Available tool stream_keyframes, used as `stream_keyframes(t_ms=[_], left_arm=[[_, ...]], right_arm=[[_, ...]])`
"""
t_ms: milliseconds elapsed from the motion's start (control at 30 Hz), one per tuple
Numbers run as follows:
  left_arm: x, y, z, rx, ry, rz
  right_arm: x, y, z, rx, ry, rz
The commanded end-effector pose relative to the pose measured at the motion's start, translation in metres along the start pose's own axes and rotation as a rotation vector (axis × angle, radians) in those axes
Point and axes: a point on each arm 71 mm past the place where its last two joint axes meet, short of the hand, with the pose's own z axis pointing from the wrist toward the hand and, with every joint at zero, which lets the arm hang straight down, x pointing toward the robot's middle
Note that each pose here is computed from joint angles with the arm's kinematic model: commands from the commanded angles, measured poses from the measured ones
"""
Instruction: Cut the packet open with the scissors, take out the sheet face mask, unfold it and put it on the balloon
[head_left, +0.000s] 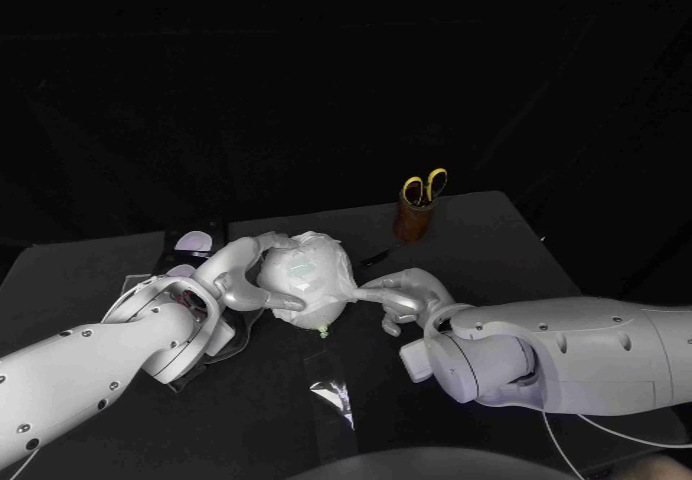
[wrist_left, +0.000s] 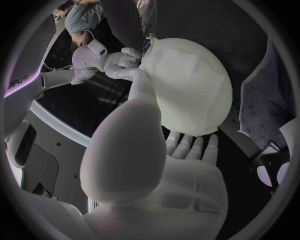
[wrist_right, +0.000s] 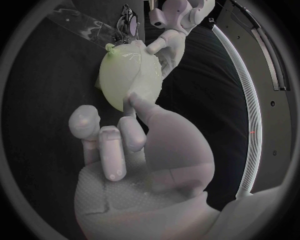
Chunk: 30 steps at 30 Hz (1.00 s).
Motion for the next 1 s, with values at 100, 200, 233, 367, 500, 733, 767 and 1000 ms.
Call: stream_keyframes(t_ms=[100, 200, 233, 367, 500, 733, 767, 1000], left_arm=[[0.0060, 0.0025, -0.0007, -0.016, 0.042, -0.006], [0.0060, 0.0026, -0.0007, -0.016, 0.042, -0.006], [0.0060, 0.0026, -0.0007, -0.016, 0.042, -0.006], [0.0060, 0.0026, -0.0008, -0.017, 0.042, -0.006], [0.0060, 0.0026, -0.0010, -0.016, 0.042, -0.007], [0.0060, 0.0027, -0.0012, -0.017, 0.044, -0.007], [0.0060, 0.0027, -0.0013, -0.017, 0.044, -0.007], [0.0062, 0.0032, -0.0015, -0.022, 0.048, -0.006]], right_arm=[[-0.002, -0.002, 0.000, 0.013, 0.003, -0.010], [-0.003, -0.003, 0.000, 0.025, 0.004, -0.020], [-0.003, -0.003, 0.001, 0.029, 0.004, -0.024], [-0.004, -0.005, 0.003, 0.039, -0.001, -0.036], [-0.007, -0.006, 0.005, 0.047, -0.010, -0.047], [-0.011, -0.009, 0.006, 0.067, -0.019, -0.062], [-0.011, -0.009, 0.006, 0.071, -0.015, -0.064], [-0.007, -0.010, 0.002, 0.084, 0.035, -0.068]])
